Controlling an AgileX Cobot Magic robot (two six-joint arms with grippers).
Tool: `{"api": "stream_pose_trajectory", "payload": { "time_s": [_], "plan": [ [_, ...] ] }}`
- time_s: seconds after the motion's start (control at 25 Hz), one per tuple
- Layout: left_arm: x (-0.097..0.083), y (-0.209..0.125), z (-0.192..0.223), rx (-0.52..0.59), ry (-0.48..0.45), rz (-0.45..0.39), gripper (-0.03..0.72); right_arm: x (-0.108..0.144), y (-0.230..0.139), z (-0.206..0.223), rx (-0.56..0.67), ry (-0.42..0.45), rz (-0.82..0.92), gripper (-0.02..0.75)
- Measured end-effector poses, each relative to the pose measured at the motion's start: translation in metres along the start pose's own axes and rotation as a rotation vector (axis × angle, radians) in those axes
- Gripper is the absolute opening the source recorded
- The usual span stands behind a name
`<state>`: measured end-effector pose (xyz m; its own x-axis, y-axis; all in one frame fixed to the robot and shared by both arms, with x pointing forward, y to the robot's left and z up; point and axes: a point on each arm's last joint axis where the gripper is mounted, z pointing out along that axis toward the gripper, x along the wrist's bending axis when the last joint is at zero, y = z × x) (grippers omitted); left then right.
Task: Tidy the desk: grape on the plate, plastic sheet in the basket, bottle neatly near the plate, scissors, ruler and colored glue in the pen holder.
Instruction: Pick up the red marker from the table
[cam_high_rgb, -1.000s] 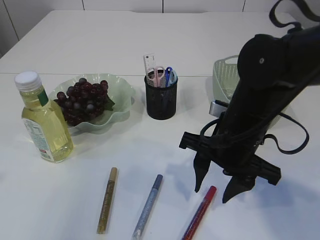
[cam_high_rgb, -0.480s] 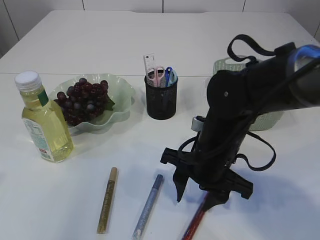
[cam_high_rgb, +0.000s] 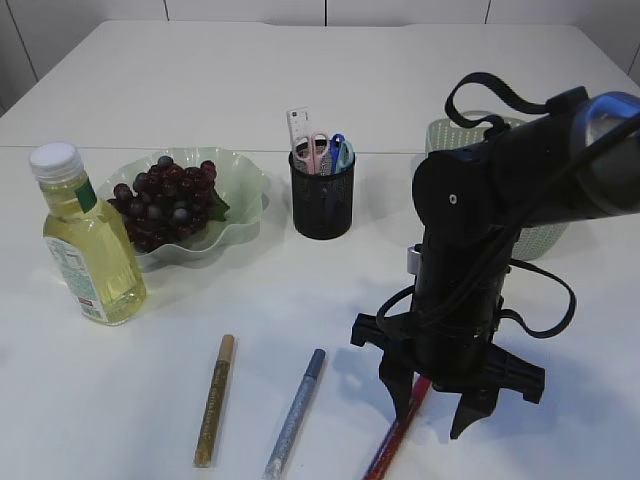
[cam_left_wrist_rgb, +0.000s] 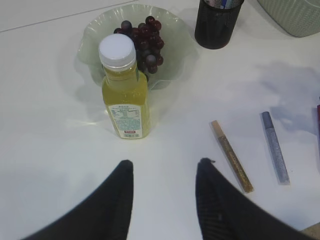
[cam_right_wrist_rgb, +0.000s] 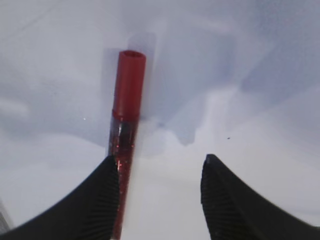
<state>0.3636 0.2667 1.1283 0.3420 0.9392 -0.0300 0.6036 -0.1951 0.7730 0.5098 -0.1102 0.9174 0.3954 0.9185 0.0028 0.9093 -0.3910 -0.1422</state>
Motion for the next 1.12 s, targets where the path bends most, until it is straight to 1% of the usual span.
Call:
{"api": "stream_pose_trajectory", "payload": {
  "time_s": [0.44, 0.64, 1.12],
  "plan": [
    [0.0, 0.0, 0.0, 0.003, -0.001, 0.0, 0.309, 0.004, -0.003, 0.002, 0.013, 0.016, 0.006, 0.418],
    [0.0, 0.0, 0.0, 0.004, -0.001, 0.0, 0.309, 0.007, -0.005, 0.011, 0.024, 0.002, -0.002, 0.418],
    [0.0, 0.0, 0.0, 0.004, -0.001, 0.0, 0.309, 0.012, -0.001, 0.011, -0.013, 0.054, 0.0, 0.417]
  ]
}}
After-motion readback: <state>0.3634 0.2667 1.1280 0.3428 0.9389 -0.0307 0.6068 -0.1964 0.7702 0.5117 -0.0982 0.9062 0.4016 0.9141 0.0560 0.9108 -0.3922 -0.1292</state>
